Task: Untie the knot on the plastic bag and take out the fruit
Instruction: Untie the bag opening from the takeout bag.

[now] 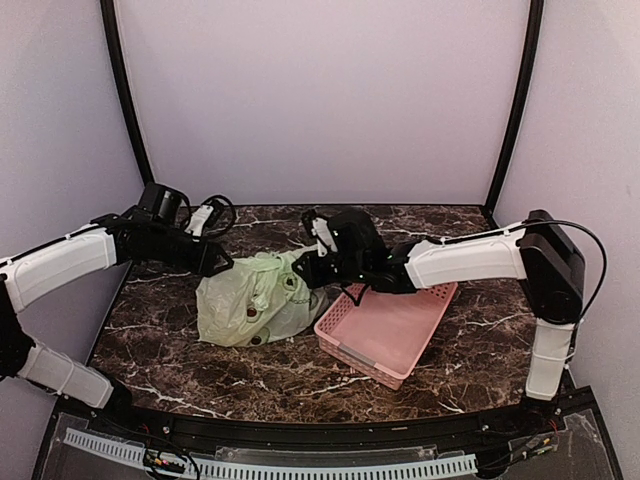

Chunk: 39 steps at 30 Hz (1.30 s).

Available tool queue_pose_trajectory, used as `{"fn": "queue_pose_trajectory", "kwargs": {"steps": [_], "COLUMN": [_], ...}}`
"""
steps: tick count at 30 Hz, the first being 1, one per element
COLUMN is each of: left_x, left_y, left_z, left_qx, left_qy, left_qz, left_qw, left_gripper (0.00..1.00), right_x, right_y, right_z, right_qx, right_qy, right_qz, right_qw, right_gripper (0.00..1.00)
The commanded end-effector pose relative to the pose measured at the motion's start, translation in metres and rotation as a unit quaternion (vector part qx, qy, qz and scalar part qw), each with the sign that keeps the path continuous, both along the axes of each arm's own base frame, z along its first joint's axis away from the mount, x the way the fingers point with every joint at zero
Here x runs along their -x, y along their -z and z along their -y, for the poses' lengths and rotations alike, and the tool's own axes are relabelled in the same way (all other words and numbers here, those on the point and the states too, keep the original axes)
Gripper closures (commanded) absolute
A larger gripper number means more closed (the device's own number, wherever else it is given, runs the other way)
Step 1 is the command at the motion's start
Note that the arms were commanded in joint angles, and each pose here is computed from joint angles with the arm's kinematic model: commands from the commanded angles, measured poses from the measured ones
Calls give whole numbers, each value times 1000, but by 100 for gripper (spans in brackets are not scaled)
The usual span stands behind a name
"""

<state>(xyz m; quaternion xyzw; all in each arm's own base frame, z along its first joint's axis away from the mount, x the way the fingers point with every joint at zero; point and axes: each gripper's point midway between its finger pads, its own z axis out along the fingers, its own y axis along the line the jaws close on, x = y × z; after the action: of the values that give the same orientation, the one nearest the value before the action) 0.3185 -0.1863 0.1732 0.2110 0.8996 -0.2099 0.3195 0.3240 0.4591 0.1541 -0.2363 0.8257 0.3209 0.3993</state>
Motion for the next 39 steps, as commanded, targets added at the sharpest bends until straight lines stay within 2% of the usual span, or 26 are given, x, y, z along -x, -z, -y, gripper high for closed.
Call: {"fn": "queue_pose_trajectory", "kwargs": {"steps": [1,4,6,10,15,24,32,37,39], "left_x": [2,-2,-7,-16,-23,-24,-24,-20,-20], "left_y": [-45,-63,-72,-66,-42,-11,11,14,14], "left_z": [8,23,34,47,51,46,43,44,45], "left_qx": [44,75,94,96,85,58,35,40,43], "left_qy": [13,42,63,89,94,84,84,86,88], "left_qz": [32,37,40,20,-7,-38,-68,-76,-76], "left_qw": [998,996,993,991,992,994,994,993,992], "left_gripper": [46,33,27,21,17,14,13,19,25], "right_x": [6,8,8,8,4,-8,-14,-20,-23], "right_y": [-41,-49,-50,-51,-52,-49,-51,-45,-41], "right_z": [-2,-1,0,1,1,-7,-22,-26,-24], "right_qx": [-51,-56,-55,-49,-38,-24,-27,-28,-28], "right_qy": [-30,-34,-33,-32,-24,-15,-28,-27,-24], "right_qz": [26,32,32,31,32,36,28,14,5], "right_qw": [998,997,997,998,998,999,999,999,999], "right_gripper": [72,55,49,36,27,16,15,15,16]}}
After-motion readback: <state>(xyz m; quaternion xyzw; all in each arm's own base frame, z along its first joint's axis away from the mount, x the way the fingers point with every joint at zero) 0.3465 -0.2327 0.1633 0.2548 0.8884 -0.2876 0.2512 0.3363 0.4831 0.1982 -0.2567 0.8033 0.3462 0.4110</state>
